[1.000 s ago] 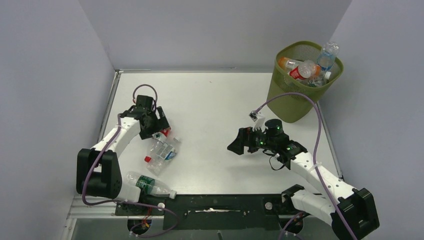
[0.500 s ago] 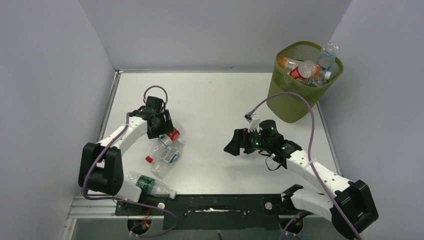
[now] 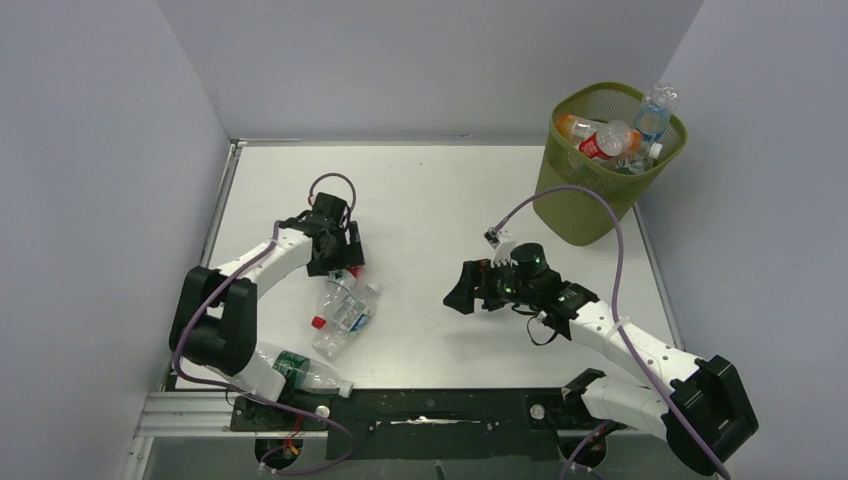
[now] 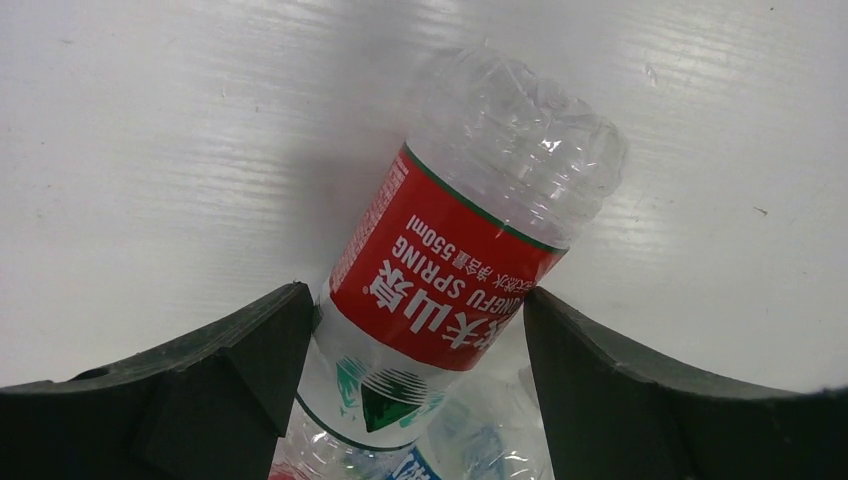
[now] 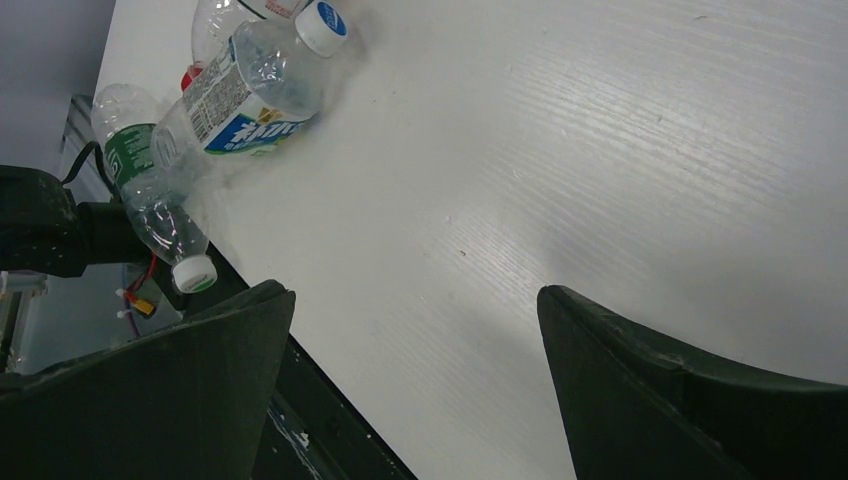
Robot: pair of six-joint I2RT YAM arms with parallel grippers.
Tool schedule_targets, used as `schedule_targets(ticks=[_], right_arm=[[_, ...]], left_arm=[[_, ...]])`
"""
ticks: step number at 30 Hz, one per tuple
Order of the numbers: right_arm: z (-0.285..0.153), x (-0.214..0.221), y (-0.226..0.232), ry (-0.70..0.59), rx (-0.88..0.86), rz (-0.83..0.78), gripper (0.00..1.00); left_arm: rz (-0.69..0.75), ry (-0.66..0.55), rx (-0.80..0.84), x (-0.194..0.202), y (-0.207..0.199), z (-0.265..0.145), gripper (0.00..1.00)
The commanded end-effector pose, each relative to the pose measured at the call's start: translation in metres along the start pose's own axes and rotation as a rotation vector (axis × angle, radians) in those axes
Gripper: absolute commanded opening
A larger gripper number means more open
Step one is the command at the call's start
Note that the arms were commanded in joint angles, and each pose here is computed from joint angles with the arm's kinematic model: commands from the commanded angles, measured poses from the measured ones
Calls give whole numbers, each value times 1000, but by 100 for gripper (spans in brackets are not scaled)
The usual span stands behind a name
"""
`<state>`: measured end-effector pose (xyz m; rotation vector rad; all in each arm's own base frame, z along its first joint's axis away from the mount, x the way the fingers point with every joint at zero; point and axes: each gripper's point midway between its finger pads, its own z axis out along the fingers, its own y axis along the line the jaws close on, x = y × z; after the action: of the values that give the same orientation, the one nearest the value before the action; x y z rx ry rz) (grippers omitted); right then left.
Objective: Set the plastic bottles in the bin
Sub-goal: Pick up the plastic bottle at the center of the board.
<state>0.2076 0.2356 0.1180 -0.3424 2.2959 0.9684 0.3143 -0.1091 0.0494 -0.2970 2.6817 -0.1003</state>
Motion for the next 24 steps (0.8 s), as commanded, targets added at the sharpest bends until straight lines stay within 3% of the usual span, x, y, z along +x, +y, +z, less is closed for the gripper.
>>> schedule_targets(ticks=[1,8,13,24], right_arm=[[1,-18,6,-79,-2,-8,98],[3,-22,5,-76,23,-11,98],[5,-28,5,-73,40,-13,98],[15,-34,4,-67,57,-10,98]], left_arm=[[30,55,-34,10,1,20,75],[27,25,-6,-9,-11,33,65],[30,-4,28,-29,-23,35,52],[49,-109,184,-78,-57,3,50]])
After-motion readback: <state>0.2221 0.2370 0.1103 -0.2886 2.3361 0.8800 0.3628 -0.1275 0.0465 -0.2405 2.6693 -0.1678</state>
